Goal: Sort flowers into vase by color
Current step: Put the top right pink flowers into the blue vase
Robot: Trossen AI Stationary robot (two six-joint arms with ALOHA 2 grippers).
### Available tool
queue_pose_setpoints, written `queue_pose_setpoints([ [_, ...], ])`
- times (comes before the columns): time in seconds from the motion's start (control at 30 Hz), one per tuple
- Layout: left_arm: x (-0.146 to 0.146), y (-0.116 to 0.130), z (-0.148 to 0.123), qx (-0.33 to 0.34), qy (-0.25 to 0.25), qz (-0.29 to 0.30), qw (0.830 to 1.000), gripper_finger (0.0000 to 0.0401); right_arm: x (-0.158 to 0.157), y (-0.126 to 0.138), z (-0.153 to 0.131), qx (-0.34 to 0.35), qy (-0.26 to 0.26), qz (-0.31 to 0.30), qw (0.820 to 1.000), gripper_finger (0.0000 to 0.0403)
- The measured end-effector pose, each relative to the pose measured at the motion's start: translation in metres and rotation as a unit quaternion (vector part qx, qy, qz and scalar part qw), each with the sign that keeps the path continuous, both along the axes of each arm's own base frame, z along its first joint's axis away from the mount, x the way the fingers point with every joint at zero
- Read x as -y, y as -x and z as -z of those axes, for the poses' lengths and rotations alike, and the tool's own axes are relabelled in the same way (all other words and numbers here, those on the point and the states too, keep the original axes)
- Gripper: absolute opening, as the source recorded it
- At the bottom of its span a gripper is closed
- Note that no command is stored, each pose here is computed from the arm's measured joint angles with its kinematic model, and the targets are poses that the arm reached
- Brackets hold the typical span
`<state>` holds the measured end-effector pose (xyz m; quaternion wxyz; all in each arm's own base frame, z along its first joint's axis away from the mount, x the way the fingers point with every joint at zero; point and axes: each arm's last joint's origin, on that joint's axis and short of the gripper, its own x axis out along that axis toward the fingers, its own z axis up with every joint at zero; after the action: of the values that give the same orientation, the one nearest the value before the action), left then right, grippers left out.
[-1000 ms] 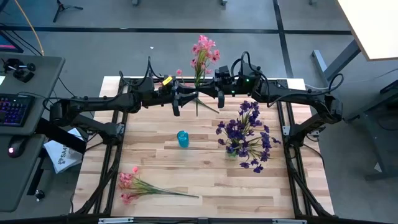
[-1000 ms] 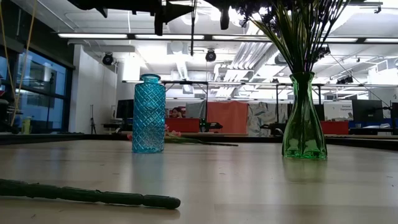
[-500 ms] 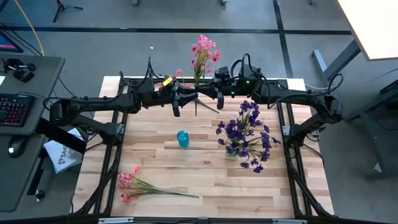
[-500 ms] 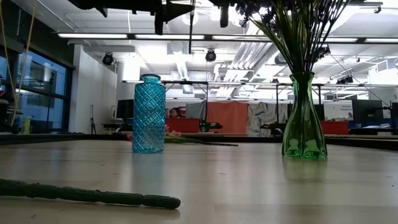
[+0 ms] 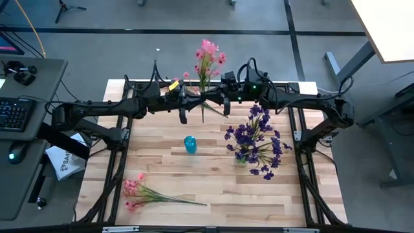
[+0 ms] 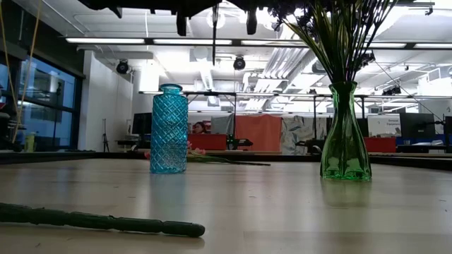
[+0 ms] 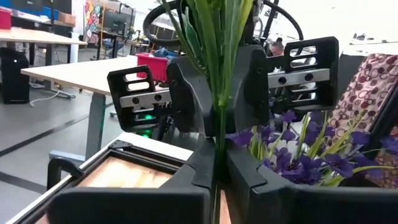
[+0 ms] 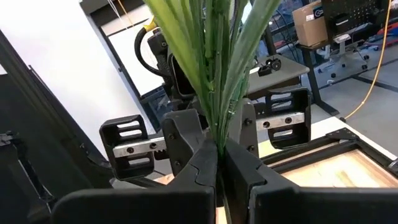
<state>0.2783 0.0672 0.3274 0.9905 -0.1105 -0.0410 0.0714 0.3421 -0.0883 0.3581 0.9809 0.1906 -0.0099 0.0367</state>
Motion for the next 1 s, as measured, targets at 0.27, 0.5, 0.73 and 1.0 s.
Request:
queue_pose_setpoints([
  [0.27, -0.006, 0.022, -0.007, -0.041, -0.017, -0.029, 0.999, 0.0001, 0.010, 0.012, -0.005, -0.013, 0.026, 0.019, 0.999, 0.0056],
  [0.5, -0.003, 0.058, -0.013, -0.085, -0.033, -0.074, 0.993, 0.0001, 0.019, 0.033, -0.022, -0.001, 0.029, 0.043, 0.999, 0.0162],
  [0.73, 0.005, 0.095, 0.002, -0.069, -0.024, -0.132, 0.989, 0.0000, 0.014, 0.049, -0.035, 0.003, 0.029, 0.043, 0.999, 0.0258],
  [1.0, 0.024, 0.121, 0.021, 0.103, 0.045, -0.100, 0.989, 0.0000, 0.006, 0.069, -0.032, -0.075, 0.003, 0.041, 0.996, 0.0299],
])
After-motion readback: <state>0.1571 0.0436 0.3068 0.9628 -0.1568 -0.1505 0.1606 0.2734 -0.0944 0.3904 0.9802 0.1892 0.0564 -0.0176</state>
